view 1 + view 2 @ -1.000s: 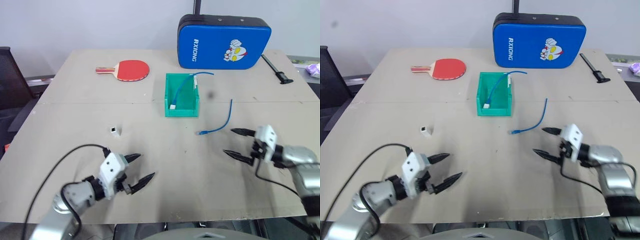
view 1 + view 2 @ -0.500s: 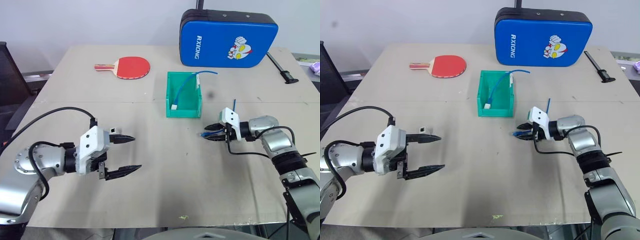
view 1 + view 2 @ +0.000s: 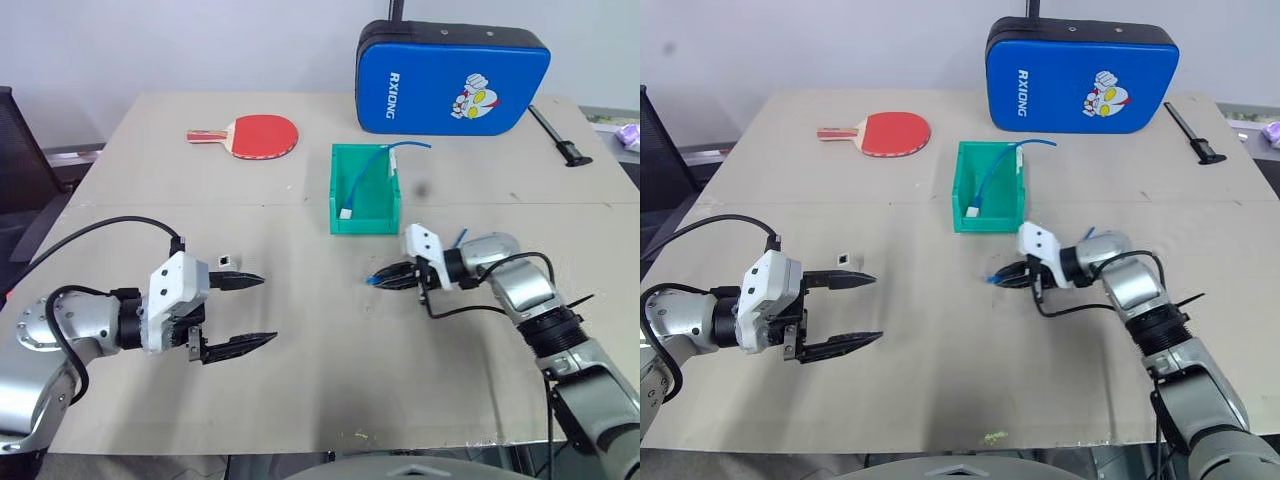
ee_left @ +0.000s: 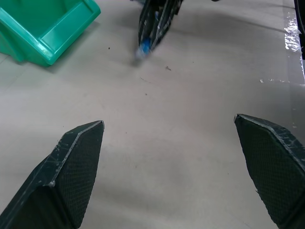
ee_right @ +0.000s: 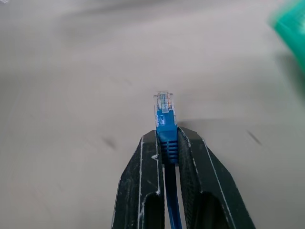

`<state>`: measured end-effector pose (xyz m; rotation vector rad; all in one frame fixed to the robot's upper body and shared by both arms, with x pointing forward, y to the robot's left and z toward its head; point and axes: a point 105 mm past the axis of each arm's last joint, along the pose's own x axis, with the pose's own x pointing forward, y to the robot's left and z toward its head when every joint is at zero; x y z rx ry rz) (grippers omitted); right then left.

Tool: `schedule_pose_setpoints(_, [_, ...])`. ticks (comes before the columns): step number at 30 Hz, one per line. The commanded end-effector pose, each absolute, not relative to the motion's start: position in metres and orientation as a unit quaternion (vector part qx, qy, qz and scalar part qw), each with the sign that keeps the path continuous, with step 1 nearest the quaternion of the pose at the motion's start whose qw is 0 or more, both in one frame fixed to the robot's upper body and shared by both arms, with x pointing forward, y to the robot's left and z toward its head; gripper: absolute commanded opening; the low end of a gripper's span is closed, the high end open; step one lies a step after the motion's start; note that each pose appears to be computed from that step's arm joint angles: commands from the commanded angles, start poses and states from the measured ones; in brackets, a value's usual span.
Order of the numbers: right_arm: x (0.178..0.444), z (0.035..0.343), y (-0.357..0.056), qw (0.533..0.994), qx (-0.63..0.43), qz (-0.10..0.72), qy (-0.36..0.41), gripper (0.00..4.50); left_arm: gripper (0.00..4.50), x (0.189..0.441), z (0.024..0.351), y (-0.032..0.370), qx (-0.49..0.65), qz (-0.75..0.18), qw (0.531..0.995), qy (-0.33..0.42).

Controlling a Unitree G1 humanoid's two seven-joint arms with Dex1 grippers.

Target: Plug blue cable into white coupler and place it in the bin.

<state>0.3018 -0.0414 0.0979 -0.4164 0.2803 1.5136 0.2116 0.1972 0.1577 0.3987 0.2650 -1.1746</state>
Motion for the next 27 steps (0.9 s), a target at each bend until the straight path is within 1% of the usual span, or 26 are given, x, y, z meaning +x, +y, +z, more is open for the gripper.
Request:
schedule_pose_setpoints(1, [0.3, 0.095, -0.026, 0.7, -0.208, 0.671, 0.128, 0.03, 4.5, 0.211, 0.162, 0.193, 0.198, -0.556, 0.799, 0.113])
schedule_pose_setpoints(3, [0.301, 0.094, -0.021, 0.704, -0.216, 0.665, 0.126, 0.8, 4.5, 0.211, 0.16, 0.19, 0.197, -0.566, 0.792, 0.115])
schedule_pose_setpoints(5, [0.3, 0.098, -0.021, 0.709, -0.213, 0.662, 0.121, 1.74, 4.5, 0.211, 0.157, 0.186, 0.201, -0.578, 0.782, 0.12])
schedule_pose_setpoints(6, [0.301, 0.101, -0.024, 0.714, -0.214, 0.656, 0.118, 2.13, 4.5, 0.211, 0.154, 0.185, 0.206, -0.584, 0.775, 0.124])
schedule_pose_setpoints(7, [0.303, 0.105, -0.029, 0.724, -0.217, 0.646, 0.108, 2.71, 4.5, 0.212, 0.151, 0.182, 0.209, -0.59, 0.77, 0.127])
schedule_pose_setpoints(9, [0.307, 0.113, -0.037, 0.743, -0.217, 0.627, 0.09, 3.7, 4.5, 0.213, 0.147, 0.178, 0.21, -0.596, 0.764, 0.129])
schedule_pose_setpoints(10, [0.307, 0.118, -0.042, 0.753, -0.21, 0.618, 0.082, 4.1, 4.5, 0.216, 0.145, 0.174, 0.211, -0.597, 0.763, 0.13])
schedule_pose_setpoints(12, [0.301, 0.133, -0.06, 0.772, -0.181, 0.607, 0.054, 4.1, 4.5, 0.235, 0.135, 0.162, 0.222, -0.575, 0.776, 0.135])
schedule_pose_setpoints(13, [0.293, 0.139, -0.07, 0.779, -0.156, 0.606, 0.046, 4.1, 4.5, 0.244, 0.131, 0.153, 0.223, -0.569, 0.78, 0.131])
schedule_pose_setpoints(15, [0.278, 0.146, -0.086, 0.788, -0.121, 0.603, 0.031, 4.1, 4.5, 0.254, 0.126, 0.136, 0.211, -0.574, 0.782, 0.124])
schedule_pose_setpoints(17, [0.266, 0.145, -0.106, 0.802, -0.107, 0.587, 0.032, 4.1, 4.5, 0.26, 0.117, 0.126, 0.214, -0.582, 0.775, 0.123])
schedule_pose_setpoints(19, [0.258, 0.139, -0.122, 0.813, -0.106, 0.571, 0.052, 4.1, 4.5, 0.266, 0.108, 0.122, 0.226, -0.584, 0.77, 0.124])
schedule_pose_setpoints(21, [0.248, 0.134, -0.146, 0.83, -0.105, 0.544, 0.06, 4.1, 4.5, 0.281, 0.098, 0.112, 0.228, -0.587, 0.767, 0.124])
schedule_pose_setpoints(22, [0.243, 0.13, -0.157, 0.836, -0.104, 0.533, 0.071, 4.1, 4.5, 0.284, 0.094, 0.106, 0.231, -0.595, 0.759, 0.128])
schedule_pose_setpoints(24, [0.236, 0.129, -0.166, 0.844, -0.099, 0.521, 0.076, 4.1, 4.5, 0.287, 0.087, 0.103, 0.25, -0.607, 0.742, 0.136])
schedule_pose_setpoints(27, [0.227, 0.133, -0.17, 0.85, -0.086, 0.514, 0.071, 4.1, 4.5, 0.295, 0.081, 0.1, 0.265, -0.615, 0.729, 0.142])
